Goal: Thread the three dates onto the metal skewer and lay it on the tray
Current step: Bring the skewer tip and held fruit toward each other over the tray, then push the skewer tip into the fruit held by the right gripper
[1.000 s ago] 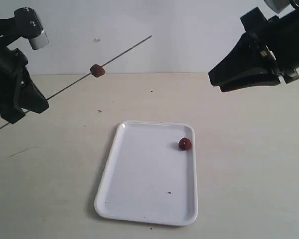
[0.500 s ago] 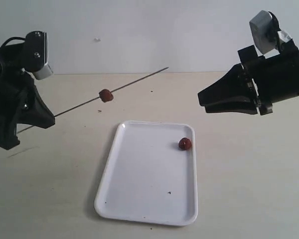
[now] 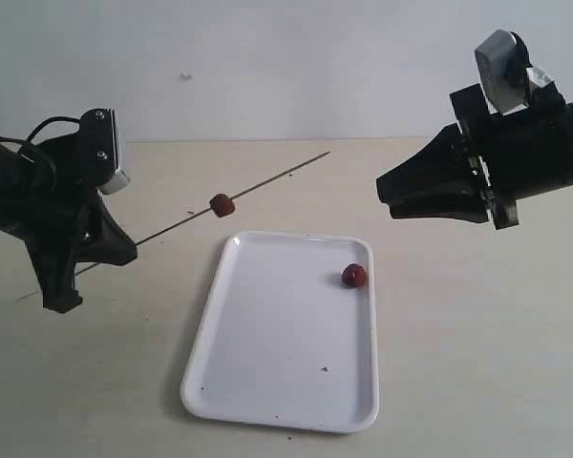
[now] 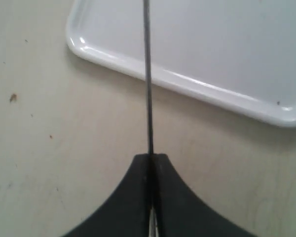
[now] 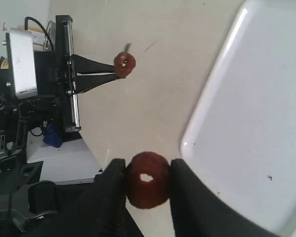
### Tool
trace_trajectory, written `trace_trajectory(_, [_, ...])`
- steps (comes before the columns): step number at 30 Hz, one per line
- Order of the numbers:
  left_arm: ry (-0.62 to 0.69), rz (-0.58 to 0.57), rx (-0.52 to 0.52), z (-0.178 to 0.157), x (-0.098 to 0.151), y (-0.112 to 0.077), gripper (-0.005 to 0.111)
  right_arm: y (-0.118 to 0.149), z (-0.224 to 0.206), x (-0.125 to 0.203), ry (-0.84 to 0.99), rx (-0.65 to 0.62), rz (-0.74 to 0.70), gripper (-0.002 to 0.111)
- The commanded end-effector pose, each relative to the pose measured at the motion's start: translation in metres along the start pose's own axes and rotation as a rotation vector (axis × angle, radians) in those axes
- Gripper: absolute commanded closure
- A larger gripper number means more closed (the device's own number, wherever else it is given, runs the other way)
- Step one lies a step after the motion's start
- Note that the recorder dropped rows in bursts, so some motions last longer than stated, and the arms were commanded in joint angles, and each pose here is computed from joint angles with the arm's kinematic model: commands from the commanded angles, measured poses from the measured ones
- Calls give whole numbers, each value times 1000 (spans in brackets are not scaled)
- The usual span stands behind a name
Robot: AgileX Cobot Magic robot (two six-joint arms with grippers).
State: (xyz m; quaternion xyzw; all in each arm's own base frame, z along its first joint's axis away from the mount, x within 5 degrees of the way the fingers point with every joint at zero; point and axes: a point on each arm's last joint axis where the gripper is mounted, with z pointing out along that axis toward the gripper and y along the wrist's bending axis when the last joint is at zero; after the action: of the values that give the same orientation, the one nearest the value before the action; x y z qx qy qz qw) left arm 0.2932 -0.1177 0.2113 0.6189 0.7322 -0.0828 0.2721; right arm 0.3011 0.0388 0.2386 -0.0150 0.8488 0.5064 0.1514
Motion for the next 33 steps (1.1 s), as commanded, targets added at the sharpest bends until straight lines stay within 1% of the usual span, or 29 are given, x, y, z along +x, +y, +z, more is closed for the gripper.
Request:
trace_trajectory(1, [-125, 36, 45, 2, -10, -4, 107, 1, -1, 0, -12, -12, 69, 79])
trace_trajectory(5, [-101, 62, 91, 9, -6, -7, 107, 3, -2, 0, -16, -12, 61, 79])
trace_trajectory(6, [-57, 86, 101, 9, -2, -7, 107, 7, -4, 0, -21, -11, 48, 79])
trace_trajectory(7, [-44, 97, 104, 9, 0, -8, 107, 8, -5, -1, -18, -3, 46, 79])
trace_trajectory(9, [-30, 95, 107, 9, 1, -8, 107, 9, -8, -5, -7, 23, 53, 79])
trace_trajectory(12, [-28, 99, 109, 9, 1, -8, 107, 14, -14, -13, 20, 105, 86, 79])
trace_trajectory(14, [-28, 106, 109, 10, 1, -8, 107, 16, -16, -16, 16, 117, 113, 79])
trace_trajectory(18, [-71, 181, 119, 16, 0, -8, 107, 17, -15, -16, 18, 114, 149, 79])
trace_trajectory(21, [-100, 182, 142, 25, 1, -8, 107, 18, -15, -15, 18, 114, 165, 79])
trace_trajectory(25, [-138, 198, 121, 26, -2, -7, 107, 19, -11, -14, 31, 115, 166, 79])
trace_trajectory(28, [-186, 188, 104, 26, -7, -5, 107, 24, -2, -11, 66, 119, 159, 79])
trace_trajectory(33, [-187, 191, 107, 28, -6, -5, 107, 28, 3, -9, 80, 108, 151, 79])
